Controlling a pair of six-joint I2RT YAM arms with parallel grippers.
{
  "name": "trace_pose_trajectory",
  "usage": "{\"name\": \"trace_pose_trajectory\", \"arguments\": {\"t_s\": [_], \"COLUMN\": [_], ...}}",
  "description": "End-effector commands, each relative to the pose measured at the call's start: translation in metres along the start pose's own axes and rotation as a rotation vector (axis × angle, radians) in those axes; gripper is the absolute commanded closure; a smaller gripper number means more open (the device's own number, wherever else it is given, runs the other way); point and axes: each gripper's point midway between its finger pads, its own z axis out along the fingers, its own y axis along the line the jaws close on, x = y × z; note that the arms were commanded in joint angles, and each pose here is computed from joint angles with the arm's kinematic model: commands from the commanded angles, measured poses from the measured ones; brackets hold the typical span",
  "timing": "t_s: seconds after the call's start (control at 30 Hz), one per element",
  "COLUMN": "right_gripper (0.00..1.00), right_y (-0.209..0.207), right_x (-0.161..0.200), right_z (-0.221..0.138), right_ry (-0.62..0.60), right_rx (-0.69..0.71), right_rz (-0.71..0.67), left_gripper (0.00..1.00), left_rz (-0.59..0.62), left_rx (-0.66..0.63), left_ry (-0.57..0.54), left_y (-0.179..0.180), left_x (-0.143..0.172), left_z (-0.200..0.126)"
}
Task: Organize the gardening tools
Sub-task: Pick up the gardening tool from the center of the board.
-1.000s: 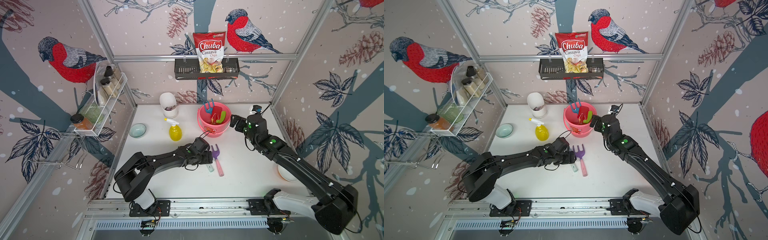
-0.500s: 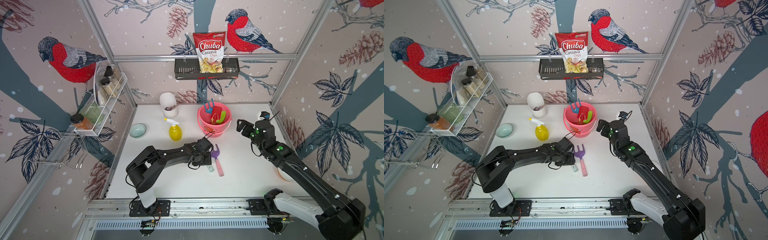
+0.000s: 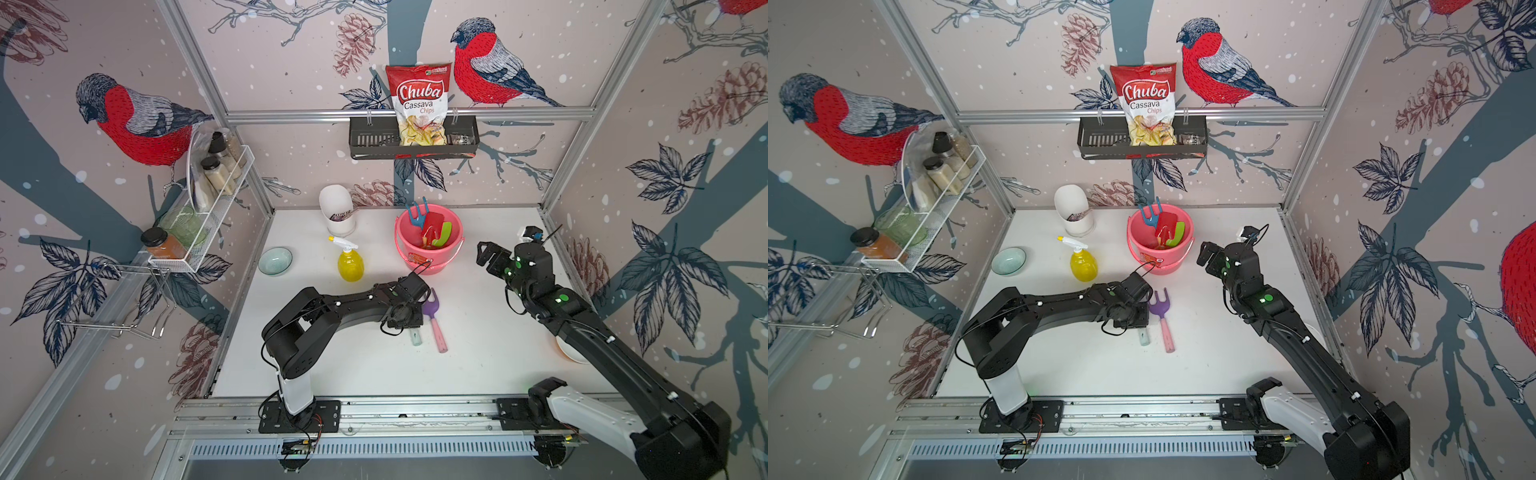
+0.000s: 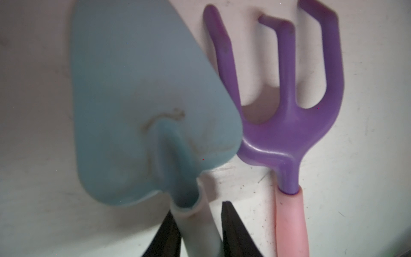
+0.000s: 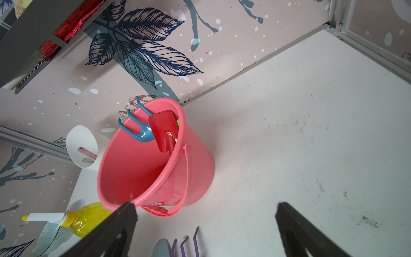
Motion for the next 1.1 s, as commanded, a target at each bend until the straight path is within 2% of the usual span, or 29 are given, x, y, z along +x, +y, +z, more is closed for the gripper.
{"name": "trace_pose_trajectory", "arguments": {"t_s": [0.0, 0.27, 0.4, 0.53, 0.67, 0.83, 1.07], "right_gripper": [0.0, 0.0, 0.0, 0.0, 0.0, 0.0, 0.0], "right_y": [0.002, 0.0, 0.0, -0.001, 0.0, 0.006, 0.01], "right_x": [-0.001, 0.002, 0.007, 0.017, 0.03, 0.046, 0.058], "right_z": [-0.001, -0.001, 0.0, 0.002, 0.003, 0.002, -0.005], "right_ry": [-0.005, 0.005, 0.019, 0.048, 0.089, 0.133, 0.17], "right_rx": [-0.017, -0.022, -0.03, -0.042, -0.067, -0.097, -0.129], "right_rz": [0.016, 0.021, 0.022, 0.027, 0.036, 0.024, 0.001], "left_gripper": [0.75, 1.0, 1.0, 1.0, 1.0, 1.0, 1.0], "left_rz": [0.015, -0.007, -0.005, 0.068, 0.15, 0.195, 0.345], "left_rx": [-0.048, -0.058, -0.058, -0.08, -0.111, -0.037, -0.044], "left_ry": [0.02, -0.023, -0.083, -0.173, -0.325, -0.584, -0.853], "left_y": [0.01, 0.017, 0.018, 0.01, -0.007, -0.035, -0.071], "left_x": [0.006, 0.004, 0.0, -0.006, -0.022, -0.057, -0.105], "left_z": [0.0, -0.013, -0.029, -0.053, -0.091, -0.153, -0.22]}}
